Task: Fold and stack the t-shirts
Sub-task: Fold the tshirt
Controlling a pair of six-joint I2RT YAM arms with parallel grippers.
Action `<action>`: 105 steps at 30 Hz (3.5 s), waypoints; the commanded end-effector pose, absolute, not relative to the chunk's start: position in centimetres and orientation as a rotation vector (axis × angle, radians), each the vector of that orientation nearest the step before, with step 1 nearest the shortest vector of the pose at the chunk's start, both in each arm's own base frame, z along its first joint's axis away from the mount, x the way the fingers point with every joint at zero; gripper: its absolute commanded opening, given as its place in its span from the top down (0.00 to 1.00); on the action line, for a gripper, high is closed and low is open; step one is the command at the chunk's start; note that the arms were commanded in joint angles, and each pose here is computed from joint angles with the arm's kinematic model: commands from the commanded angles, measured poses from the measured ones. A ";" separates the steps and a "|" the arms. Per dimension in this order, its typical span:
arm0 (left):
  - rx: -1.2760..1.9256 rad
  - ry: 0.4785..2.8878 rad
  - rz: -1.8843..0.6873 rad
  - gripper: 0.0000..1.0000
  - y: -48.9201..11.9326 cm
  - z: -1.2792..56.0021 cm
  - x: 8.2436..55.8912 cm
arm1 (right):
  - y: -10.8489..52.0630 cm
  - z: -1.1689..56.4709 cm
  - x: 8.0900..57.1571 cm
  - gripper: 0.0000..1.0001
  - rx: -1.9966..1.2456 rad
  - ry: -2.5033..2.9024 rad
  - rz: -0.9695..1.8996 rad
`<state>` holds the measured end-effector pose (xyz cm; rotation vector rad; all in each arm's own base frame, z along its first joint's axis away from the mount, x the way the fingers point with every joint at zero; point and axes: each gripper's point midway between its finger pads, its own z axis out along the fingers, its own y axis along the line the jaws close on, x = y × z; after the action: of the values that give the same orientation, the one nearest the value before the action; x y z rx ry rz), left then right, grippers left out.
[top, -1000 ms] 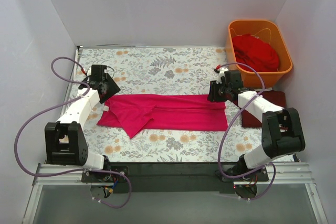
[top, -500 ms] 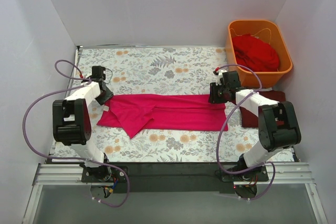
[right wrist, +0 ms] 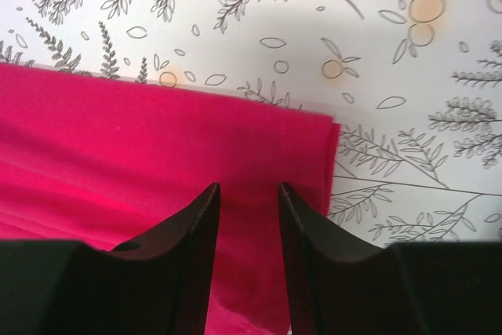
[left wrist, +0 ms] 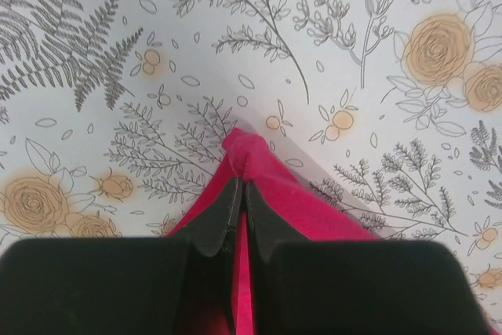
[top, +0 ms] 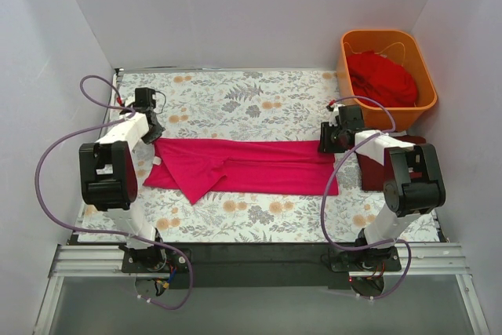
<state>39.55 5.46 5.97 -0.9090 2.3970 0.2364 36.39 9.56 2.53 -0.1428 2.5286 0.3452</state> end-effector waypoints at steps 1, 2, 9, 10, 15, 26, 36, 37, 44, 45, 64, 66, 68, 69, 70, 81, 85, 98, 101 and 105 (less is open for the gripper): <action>-0.877 2.363 0.360 1.00 7.4 7.0 40.1 | 8.6 3.9 38.8 0.57 -0.100 2.458 0.299; -0.878 2.369 0.368 1.00 7.4 6.8 40.1 | 8.6 4.0 38.9 0.57 -0.088 2.454 0.302; -0.871 2.417 0.301 0.73 6.2 5.9 40.2 | 10.0 6.2 39.8 0.58 -0.168 2.383 0.370; -0.868 2.408 0.284 0.68 5.9 6.5 40.2 | 10.1 6.5 39.8 0.59 -0.180 2.373 0.365; -0.840 2.329 0.209 0.35 4.3 11.2 40.2 | 11.8 7.5 40.0 0.62 -0.264 2.339 0.361; -0.740 2.513 0.075 0.60 -2.9 7.9 35.1 | 14.4 5.5 40.4 0.64 -0.295 2.388 0.365; -0.793 2.679 0.320 0.69 -0.7 1.8 31.8 | 12.5 2.6 42.1 0.64 -0.195 2.457 0.284; -0.795 2.688 0.327 0.69 -0.6 1.6 31.4 | 12.0 2.5 42.5 0.64 -0.163 2.457 0.262; -0.858 2.725 0.333 0.69 0.6 0.3 29.0 | 9.4 2.3 44.5 0.64 -0.043 2.456 0.182; -0.856 2.728 0.327 0.69 0.5 0.3 29.0 | 9.4 2.5 44.8 0.63 -0.046 2.451 0.182; -0.816 2.671 0.285 0.63 0.5 0.8 29.4 | 19.3 7.4 40.2 0.66 -0.719 2.270 0.331; -0.814 2.669 0.284 0.63 0.5 0.8 29.4 | 20.6 6.4 39.6 0.67 -0.767 2.285 0.344; -0.812 2.670 0.279 0.63 0.5 0.7 29.4 | 21.7 5.8 39.2 0.68 -0.804 2.292 0.356; -0.812 2.670 0.279 0.63 0.5 0.7 29.4 | 22.0 5.7 39.1 0.68 -0.815 2.292 0.362; -0.810 2.674 0.282 0.63 0.5 0.6 29.3 | 22.7 5.5 38.9 0.68 -0.836 2.290 0.369; -0.819 2.677 0.294 0.63 0.6 0.4 28.8 | 21.4 1.3 40.4 0.68 -0.770 2.414 0.186; -0.824 2.684 0.327 0.64 0.9 0.1 28.4 | 18.7 0.3 41.7 0.68 -0.620 2.489 0.117; -0.819 2.673 0.314 0.60 0.9 0.5 28.7 | 13.7 1.0 44.0 0.67 -0.414 2.534 0.038; -0.814 2.652 0.295 0.57 0.8 1.0 29.2 | 14.4 4.3 44.6 0.66 -0.410 2.483 0.082; -0.807 2.657 0.271 0.57 0.5 0.9 29.5 | 15.1 8.6 44.2 0.66 -0.372 2.404 0.157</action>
<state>31.74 -0.34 1.87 -0.8028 2.5946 0.2026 43.68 15.22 3.20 -0.4249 2.4984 0.1373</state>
